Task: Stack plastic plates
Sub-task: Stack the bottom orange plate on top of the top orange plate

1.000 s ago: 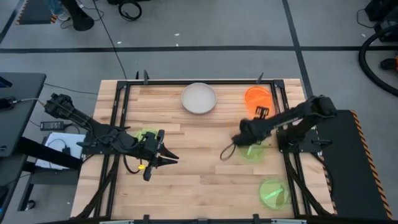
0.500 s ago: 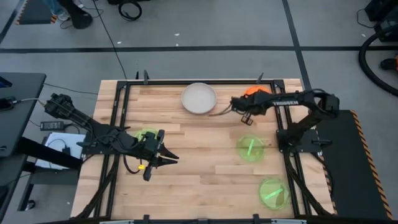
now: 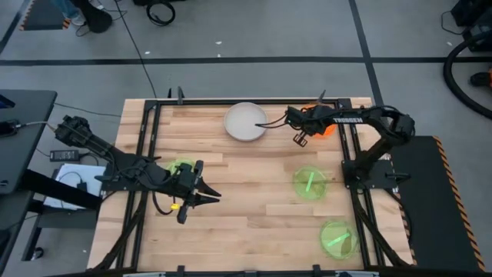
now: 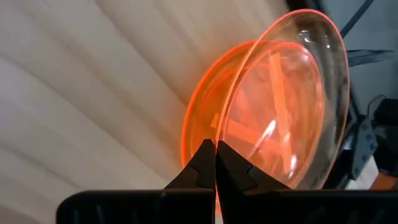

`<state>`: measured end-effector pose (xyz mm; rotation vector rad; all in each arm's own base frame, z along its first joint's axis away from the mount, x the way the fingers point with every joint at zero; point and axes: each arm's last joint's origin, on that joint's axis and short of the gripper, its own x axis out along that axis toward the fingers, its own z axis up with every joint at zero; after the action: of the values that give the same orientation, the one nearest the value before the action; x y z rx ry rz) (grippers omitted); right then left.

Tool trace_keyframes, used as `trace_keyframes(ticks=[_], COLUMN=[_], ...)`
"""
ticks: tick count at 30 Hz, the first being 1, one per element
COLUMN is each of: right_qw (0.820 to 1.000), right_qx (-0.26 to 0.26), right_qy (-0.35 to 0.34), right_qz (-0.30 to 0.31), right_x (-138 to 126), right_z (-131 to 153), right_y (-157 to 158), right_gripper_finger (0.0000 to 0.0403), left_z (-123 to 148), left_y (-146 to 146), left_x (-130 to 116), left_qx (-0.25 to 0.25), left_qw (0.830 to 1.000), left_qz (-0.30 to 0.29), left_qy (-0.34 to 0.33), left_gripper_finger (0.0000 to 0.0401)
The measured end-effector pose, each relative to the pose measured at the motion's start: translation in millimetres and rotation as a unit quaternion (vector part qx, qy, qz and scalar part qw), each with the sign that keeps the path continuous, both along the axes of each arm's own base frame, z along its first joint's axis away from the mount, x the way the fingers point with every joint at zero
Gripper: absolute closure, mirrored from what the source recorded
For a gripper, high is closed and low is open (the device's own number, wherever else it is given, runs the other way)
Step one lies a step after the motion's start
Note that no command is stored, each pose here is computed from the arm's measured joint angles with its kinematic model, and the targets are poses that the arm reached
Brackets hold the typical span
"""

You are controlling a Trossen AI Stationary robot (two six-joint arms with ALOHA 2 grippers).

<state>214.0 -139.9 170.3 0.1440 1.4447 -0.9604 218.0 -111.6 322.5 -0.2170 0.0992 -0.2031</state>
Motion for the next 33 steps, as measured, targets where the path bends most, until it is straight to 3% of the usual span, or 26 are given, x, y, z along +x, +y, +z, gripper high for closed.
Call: trace_keyframes(ticks=[6,15,25,33], right_qw=[0.999,0.998,0.998,0.999], right_qx=[0.016,0.019,0.032,0.011], right_qy=[0.041,0.062,0.055,0.048], right_qz=[0.011,0.01,-0.006,0.008], right_x=[6,6,1,2], right_z=[-22,-32,-34,-24], right_y=[-4,-9,-19,-14], right_gripper_finger=[0.04,0.04,0.0379,0.0367], left_z=[3,3,3,3], left_y=[5,7,9,10], left_x=[3,3,4,5], left_qx=[-0.007,-0.002,-0.002,-0.003], left_qw=[1.0,1.0,0.999,0.999], left_qz=[0.021,0.024,0.028,0.031], left_qy=[-0.014,-0.015,-0.015,-0.016], left_gripper_finger=[0.0333,0.0333,0.0333,0.0333])
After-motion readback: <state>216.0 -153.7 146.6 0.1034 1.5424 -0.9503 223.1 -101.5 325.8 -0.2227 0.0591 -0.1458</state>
